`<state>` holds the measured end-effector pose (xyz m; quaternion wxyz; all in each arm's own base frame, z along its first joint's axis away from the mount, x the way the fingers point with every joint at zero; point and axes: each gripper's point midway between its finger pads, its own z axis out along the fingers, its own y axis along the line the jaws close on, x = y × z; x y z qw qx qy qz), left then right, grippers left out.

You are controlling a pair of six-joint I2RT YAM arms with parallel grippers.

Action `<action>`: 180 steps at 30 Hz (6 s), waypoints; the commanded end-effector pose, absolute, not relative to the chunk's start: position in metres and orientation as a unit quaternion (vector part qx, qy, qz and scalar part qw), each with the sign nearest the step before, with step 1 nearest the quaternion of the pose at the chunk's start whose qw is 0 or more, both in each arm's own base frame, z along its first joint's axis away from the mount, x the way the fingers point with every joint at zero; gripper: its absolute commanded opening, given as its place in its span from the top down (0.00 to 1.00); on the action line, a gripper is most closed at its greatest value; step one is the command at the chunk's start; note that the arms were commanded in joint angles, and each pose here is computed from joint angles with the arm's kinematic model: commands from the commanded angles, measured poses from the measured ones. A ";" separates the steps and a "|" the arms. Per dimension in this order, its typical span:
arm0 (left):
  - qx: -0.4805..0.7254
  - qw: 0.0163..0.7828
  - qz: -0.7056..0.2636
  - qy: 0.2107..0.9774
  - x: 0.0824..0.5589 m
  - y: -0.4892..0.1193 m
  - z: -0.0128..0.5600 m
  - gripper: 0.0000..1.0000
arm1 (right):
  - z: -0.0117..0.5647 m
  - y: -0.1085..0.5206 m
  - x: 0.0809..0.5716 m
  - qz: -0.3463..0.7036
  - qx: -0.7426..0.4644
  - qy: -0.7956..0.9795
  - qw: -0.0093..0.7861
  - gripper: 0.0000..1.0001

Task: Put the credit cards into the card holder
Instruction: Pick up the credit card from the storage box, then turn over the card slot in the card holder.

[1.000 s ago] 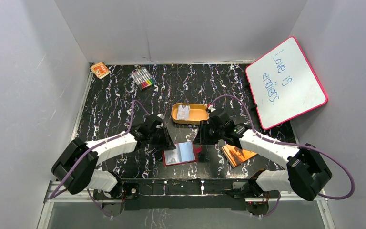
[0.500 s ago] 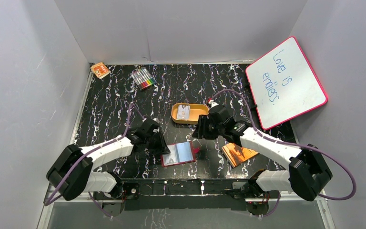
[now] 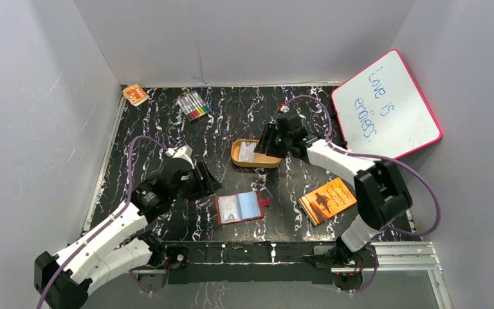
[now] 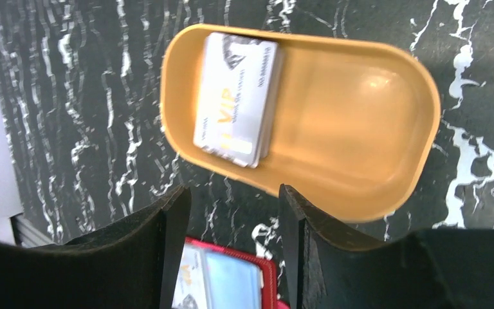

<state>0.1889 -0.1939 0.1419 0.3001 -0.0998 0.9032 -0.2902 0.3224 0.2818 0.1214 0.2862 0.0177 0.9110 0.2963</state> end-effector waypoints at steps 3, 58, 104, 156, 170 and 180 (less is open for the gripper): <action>-0.137 0.289 -0.240 0.917 0.173 -0.164 0.120 0.42 | 0.118 0.303 0.355 0.325 0.024 0.903 0.281 0.38; -0.157 0.260 -0.227 0.925 0.164 -0.160 0.100 0.43 | 0.073 0.287 0.357 0.340 0.068 0.911 0.223 0.84; -0.159 0.289 -0.298 0.896 0.184 -0.187 0.150 0.43 | 0.277 0.264 0.245 0.532 0.178 0.821 0.107 1.00; -0.021 0.150 -0.118 0.981 0.199 -0.265 0.022 0.53 | 0.106 0.242 0.151 0.381 -0.090 0.903 0.179 1.00; -0.019 0.149 -0.098 0.984 0.192 -0.255 0.016 0.95 | 0.103 0.244 0.143 0.393 -0.102 0.899 0.166 1.00; -0.029 0.147 -0.094 0.984 0.188 -0.251 0.013 1.00 | 0.096 0.260 0.131 0.424 -0.135 0.888 0.115 1.00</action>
